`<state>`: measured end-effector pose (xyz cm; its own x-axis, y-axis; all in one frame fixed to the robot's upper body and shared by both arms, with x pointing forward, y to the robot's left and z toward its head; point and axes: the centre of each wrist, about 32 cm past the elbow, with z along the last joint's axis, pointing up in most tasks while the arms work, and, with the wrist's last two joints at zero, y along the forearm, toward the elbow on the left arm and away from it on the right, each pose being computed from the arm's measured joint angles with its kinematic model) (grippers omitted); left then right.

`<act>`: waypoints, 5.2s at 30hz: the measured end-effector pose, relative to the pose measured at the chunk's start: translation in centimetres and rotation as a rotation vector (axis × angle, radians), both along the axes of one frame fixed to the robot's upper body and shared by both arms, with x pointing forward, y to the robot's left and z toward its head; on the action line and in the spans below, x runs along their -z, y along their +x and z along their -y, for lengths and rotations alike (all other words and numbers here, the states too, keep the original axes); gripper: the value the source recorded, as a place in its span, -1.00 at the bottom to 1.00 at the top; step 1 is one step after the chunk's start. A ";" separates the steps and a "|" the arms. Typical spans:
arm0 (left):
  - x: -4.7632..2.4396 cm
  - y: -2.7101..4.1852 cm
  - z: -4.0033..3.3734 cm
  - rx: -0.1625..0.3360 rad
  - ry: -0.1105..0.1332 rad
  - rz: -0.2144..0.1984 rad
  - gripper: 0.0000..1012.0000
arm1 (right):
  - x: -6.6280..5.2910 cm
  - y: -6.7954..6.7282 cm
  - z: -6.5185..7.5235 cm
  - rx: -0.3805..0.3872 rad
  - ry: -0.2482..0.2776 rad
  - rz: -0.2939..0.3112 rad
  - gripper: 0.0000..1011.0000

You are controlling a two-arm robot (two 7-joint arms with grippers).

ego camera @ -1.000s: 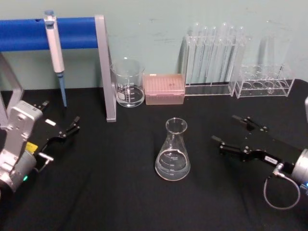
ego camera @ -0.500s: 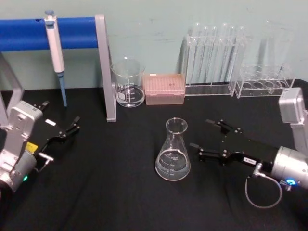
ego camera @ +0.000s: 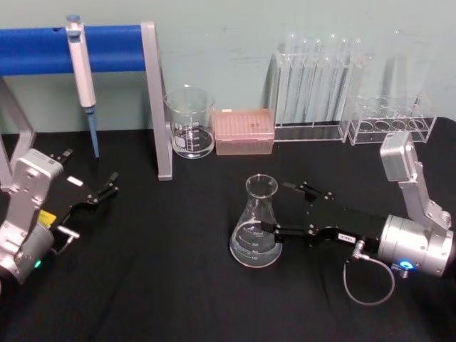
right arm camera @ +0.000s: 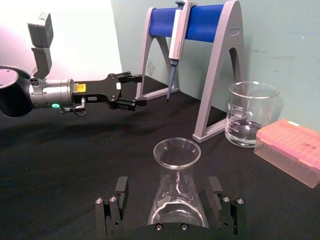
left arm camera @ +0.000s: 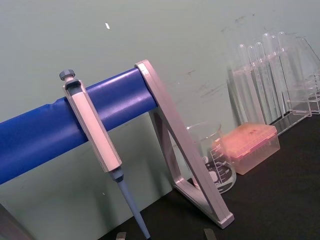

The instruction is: Grasp the erlenmeyer flask with one hand, shake it three times, then place it back.

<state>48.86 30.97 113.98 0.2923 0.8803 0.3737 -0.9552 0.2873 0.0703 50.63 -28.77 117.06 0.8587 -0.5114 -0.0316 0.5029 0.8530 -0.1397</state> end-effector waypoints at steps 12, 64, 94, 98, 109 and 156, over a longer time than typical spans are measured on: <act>0.00 0.00 0.00 0.000 0.000 0.000 0.98 | 0.6 1.4 -0.6 -0.002 -0.013 0.004 0.98; 0.00 0.00 0.00 0.000 0.000 0.000 0.98 | 1.1 3.0 -1.6 -0.034 -0.041 0.043 0.98; 0.00 0.00 0.00 0.000 0.000 0.000 0.98 | 1.1 3.0 -1.6 -0.033 -0.038 0.039 0.98; 0.00 0.00 0.00 0.000 0.000 0.000 0.98 | 1.1 3.0 -1.6 -0.033 -0.038 0.039 0.97; 0.00 0.00 0.00 0.000 0.000 0.000 0.98 | 1.1 3.0 -1.6 -0.033 -0.038 0.039 0.45; 0.00 0.00 0.00 0.000 0.000 0.000 0.98 | -2.1 0.6 -1.8 0.168 0.028 0.118 -0.10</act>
<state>48.86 30.97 113.97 0.2923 0.8803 0.3737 -0.9553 0.2873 0.0704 51.26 -27.01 119.13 0.7603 -0.6478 0.0482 0.6496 0.7587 -0.0485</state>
